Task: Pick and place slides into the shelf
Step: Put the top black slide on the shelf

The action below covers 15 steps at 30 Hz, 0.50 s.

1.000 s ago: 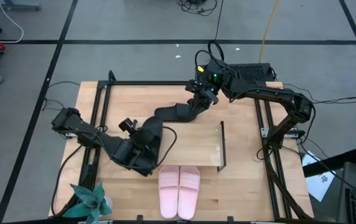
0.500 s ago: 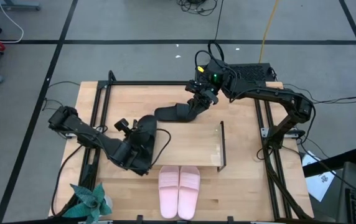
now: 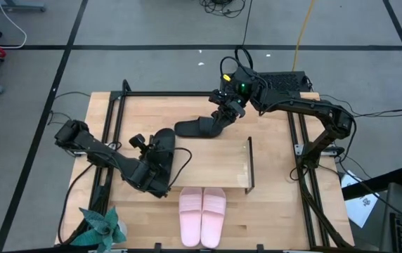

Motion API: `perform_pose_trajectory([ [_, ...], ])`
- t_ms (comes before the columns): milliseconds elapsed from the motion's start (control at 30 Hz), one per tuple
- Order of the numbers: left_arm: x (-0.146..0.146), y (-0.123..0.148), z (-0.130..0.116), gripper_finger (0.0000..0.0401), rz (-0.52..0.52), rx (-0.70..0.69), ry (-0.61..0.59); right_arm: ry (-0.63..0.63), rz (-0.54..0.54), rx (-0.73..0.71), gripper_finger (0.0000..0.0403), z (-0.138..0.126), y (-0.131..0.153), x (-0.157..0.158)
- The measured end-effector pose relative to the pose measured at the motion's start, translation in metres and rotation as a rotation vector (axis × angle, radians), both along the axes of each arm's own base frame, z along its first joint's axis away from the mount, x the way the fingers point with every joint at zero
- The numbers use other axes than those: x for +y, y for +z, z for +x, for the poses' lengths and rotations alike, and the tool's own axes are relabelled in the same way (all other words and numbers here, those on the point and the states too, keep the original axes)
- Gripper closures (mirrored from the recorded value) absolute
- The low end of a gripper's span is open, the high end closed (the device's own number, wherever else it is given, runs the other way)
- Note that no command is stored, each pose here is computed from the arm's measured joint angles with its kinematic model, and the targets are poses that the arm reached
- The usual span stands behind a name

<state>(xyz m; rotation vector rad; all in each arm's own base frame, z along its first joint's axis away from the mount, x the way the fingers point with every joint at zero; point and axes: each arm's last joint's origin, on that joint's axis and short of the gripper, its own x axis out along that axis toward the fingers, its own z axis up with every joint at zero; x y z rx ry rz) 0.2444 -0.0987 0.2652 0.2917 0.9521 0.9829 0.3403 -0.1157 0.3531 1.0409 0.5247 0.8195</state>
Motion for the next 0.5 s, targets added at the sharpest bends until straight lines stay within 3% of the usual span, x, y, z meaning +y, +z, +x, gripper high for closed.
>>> perform_pose_trajectory([
  [500,-0.003,0.01,0.005,0.0401,-0.044,-0.043,-0.002,-0.019,0.0,0.0,0.0351,0.0,0.0,0.0],
])
